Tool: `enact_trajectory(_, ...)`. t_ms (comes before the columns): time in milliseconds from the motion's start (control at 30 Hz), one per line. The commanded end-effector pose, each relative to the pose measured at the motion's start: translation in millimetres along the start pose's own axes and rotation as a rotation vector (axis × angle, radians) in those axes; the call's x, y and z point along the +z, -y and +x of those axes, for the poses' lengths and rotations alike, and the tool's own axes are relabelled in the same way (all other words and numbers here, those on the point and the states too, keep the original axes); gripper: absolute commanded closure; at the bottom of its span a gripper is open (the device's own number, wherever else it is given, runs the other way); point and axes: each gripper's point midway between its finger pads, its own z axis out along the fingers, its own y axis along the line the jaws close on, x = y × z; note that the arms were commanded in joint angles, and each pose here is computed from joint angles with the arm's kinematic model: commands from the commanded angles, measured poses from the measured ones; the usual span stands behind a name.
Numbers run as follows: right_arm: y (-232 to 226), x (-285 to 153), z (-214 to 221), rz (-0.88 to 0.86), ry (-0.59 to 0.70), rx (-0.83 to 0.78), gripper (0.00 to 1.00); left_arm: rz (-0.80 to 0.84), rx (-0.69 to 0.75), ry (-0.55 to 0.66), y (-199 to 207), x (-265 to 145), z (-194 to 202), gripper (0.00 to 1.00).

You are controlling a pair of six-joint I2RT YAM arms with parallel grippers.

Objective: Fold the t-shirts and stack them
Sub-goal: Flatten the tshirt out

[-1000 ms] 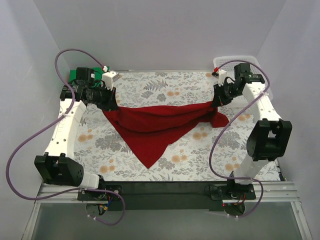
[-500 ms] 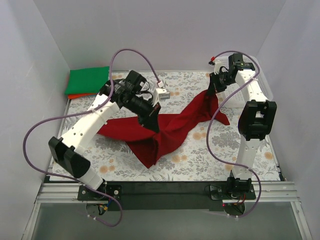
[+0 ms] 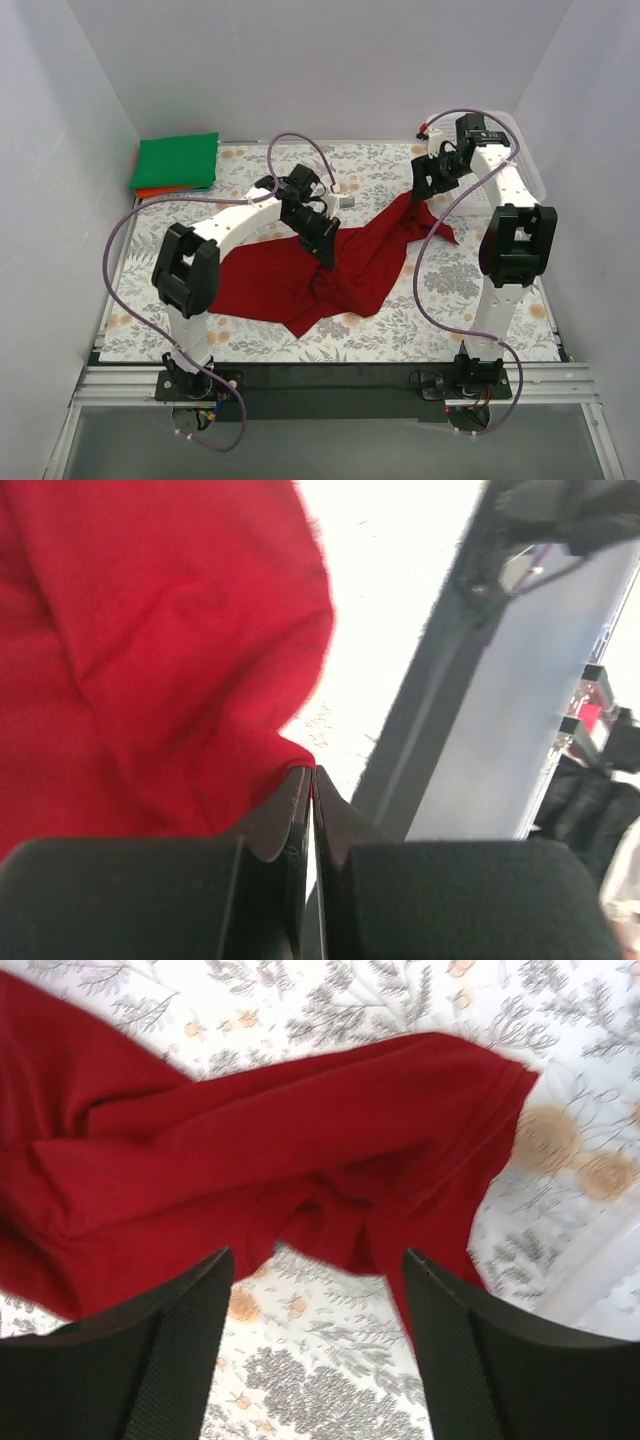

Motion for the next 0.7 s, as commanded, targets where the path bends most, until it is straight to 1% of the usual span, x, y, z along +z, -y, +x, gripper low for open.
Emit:
enact_trajectory(0, -44, -47, 9, -0.015, 0.05, -0.096, 0.27, 0.022, -0.052, 0.03, -16, 19, -3, 1.0)
enact_trajectory(33, -58, -50, 16, -0.047, 0.054, -0.138, 0.33, 0.005, -0.076, 0.029, -22, 23, -2, 1.0)
enact_trajectory(67, -74, -51, 26, -0.089, 0.059, -0.152, 0.37, -0.005, -0.085, 0.035, -31, 29, -3, 1.0)
enact_trajectory(133, -107, -57, 53, -0.135, 0.045, -0.21, 0.44, -0.024, -0.119, 0.052, -47, 26, -6, 1.0)
enact_trajectory(167, -133, -53, 59, -0.177, 0.036, -0.267, 0.5, -0.046, -0.153, 0.055, -59, 27, -7, 1.0)
enact_trajectory(200, -151, -62, 61, -0.186, 0.058, -0.323, 0.52, -0.065, -0.178, 0.082, -72, 19, -14, 1.0)
enact_trajectory(233, -177, -49, 75, -0.236, 0.033, -0.38, 0.54, -0.076, -0.2, 0.094, -81, 15, -16, 1.0)
enact_trajectory(267, -192, -52, 77, -0.232, 0.049, -0.429, 0.55, -0.093, -0.235, 0.104, -89, 12, -18, 1.0)
enact_trajectory(300, -204, -47, 82, -0.24, 0.045, -0.463, 0.55, -0.1, -0.269, 0.104, -102, 11, -16, 1.0)
enact_trajectory(333, -227, -34, 96, -0.276, 0.007, -0.499, 0.54, -0.096, -0.278, 0.108, -105, 9, -18, 1.0)
enact_trajectory(367, -231, -26, 93, -0.243, 0.02, -0.541, 0.54, -0.091, -0.295, 0.102, -108, 10, -16, 1.0)
enact_trajectory(400, -237, -17, 98, -0.244, -0.001, -0.562, 0.54, -0.069, -0.307, 0.094, -106, 11, -14, 0.98)
enact_trajectory(467, -258, -1, 110, -0.27, -0.048, -0.603, 0.56, -0.05, -0.331, 0.075, -106, 14, -6, 0.83)
enact_trajectory(533, -268, 15, 116, -0.269, -0.082, -0.623, 0.57, -0.034, -0.323, 0.086, -100, 7, -6, 0.74)
enact_trajectory(567, -282, 21, 124, -0.283, -0.099, -0.662, 0.57, -0.032, -0.329, 0.093, -99, 3, -5, 0.66)
enact_trajectory(600, -284, 28, 123, -0.254, -0.097, -0.683, 0.57, -0.039, -0.346, 0.121, -103, -12, -6, 0.63)
enact_trajectory(633, -298, 33, 132, -0.267, -0.113, -0.709, 0.57, -0.039, -0.338, 0.15, -100, -27, -9, 0.61)
enact_trajectory(667, -297, 40, 138, -0.242, -0.137, -0.718, 0.57, -0.035, -0.358, 0.162, -98, -41, -7, 0.56)
